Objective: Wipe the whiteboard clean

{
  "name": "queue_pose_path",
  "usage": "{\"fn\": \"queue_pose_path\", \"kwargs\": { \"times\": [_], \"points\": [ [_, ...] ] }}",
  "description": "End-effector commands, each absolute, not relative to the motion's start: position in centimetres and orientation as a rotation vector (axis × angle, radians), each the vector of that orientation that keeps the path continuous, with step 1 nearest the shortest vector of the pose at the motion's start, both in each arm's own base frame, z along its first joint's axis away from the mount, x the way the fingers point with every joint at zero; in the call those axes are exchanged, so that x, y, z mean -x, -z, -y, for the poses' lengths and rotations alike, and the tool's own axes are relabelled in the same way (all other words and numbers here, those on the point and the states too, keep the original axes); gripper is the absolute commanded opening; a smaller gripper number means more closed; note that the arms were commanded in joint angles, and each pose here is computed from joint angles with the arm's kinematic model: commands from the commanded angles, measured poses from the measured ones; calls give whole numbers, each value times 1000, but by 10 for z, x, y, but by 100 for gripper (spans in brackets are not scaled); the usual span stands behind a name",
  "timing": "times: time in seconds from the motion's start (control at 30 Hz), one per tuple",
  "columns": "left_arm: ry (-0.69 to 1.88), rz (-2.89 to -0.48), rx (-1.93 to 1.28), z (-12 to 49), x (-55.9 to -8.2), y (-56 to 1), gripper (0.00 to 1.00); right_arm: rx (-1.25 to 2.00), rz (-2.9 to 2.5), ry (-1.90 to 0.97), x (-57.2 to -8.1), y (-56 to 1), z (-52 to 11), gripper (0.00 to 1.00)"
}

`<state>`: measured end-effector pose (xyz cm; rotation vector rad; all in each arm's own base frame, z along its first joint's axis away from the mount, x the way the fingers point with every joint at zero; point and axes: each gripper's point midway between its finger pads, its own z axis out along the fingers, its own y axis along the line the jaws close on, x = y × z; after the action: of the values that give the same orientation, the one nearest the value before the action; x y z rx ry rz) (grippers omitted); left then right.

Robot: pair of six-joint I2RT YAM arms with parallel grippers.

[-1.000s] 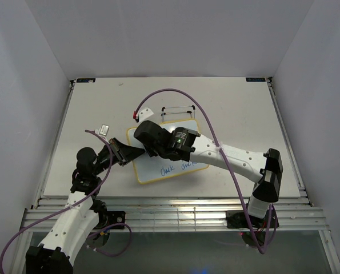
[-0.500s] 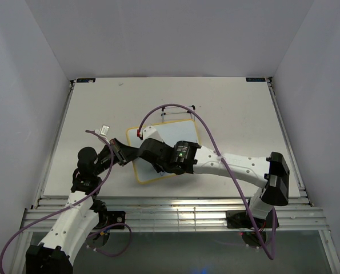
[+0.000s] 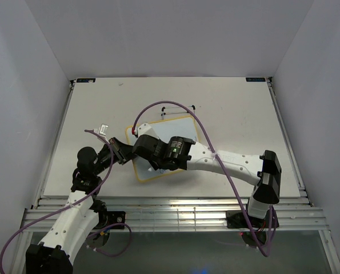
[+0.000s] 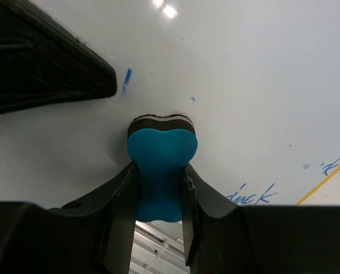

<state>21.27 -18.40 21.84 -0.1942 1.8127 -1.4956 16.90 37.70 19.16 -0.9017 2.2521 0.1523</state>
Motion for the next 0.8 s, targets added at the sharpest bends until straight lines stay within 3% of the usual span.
{"fn": "queue_pose_path", "kwargs": {
  "times": [0.0, 0.53, 0.77],
  "points": [
    [1713, -1535, -149, 199, -162, -319, 0, 939, -2250, -230, -172, -185, -410, 8],
    [1721, -1529, -178, 199, -156, -321, 0, 839, -2223, -133, -227, -199, -405, 8],
    [1719, -1531, -148, 199, -160, -319, 0, 879, -2221, -144, -224, -194, -419, 8]
  ]
}}
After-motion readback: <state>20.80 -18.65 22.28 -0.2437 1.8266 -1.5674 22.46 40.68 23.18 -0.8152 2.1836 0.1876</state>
